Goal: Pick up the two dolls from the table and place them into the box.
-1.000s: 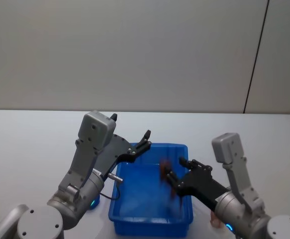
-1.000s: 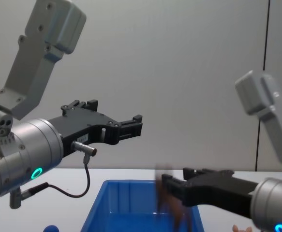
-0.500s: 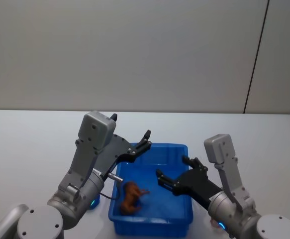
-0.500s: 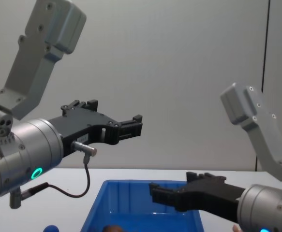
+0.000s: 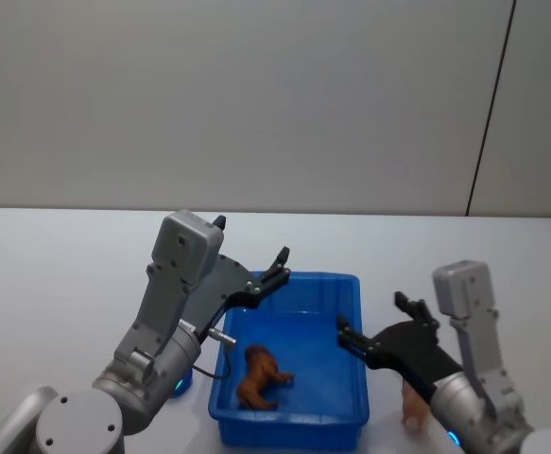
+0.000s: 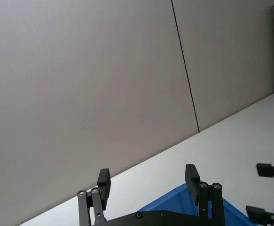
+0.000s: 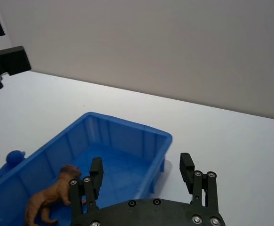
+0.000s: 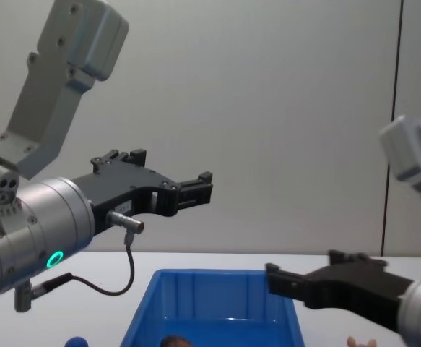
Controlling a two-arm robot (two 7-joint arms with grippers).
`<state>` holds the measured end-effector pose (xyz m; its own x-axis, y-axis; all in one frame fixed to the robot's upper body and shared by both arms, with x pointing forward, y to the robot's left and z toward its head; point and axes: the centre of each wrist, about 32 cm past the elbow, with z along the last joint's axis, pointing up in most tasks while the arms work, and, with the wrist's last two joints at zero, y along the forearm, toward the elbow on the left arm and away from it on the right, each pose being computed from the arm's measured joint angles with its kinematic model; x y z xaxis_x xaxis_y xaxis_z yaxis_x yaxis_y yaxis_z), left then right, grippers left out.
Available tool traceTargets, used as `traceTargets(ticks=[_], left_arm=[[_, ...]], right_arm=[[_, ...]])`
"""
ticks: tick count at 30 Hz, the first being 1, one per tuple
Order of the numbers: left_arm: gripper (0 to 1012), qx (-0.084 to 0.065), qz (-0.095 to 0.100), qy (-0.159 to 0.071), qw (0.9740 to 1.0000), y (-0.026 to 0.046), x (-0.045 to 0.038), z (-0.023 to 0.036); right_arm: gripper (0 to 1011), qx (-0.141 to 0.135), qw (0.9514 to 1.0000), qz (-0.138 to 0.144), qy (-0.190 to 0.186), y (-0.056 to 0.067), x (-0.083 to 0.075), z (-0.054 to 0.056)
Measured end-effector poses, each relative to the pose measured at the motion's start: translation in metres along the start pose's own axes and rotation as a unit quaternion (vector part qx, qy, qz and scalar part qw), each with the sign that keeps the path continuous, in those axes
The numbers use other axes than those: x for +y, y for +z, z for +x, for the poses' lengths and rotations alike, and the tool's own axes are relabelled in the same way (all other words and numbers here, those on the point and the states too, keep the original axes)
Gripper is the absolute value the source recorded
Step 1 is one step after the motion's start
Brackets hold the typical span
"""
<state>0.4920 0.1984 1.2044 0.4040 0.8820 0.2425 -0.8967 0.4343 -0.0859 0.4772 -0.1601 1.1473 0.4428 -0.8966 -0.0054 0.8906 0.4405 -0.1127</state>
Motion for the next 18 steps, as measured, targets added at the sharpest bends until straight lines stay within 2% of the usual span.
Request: traceTargets(ticks=[9, 18], left_arm=[[1001, 0.000, 0.000, 0.000, 1.0000, 0.0000, 0.0000, 0.0000], [1001, 0.000, 0.000, 0.000, 1.0000, 0.0000, 0.0000, 0.0000]], right_arm=[[1001, -0.004, 0.9983, -0.014, -0.056, -0.001, -0.027, 0.001], [1001, -0.008, 0.9955, -0.041, -0.085, -0.004, -0.044, 0.000]])
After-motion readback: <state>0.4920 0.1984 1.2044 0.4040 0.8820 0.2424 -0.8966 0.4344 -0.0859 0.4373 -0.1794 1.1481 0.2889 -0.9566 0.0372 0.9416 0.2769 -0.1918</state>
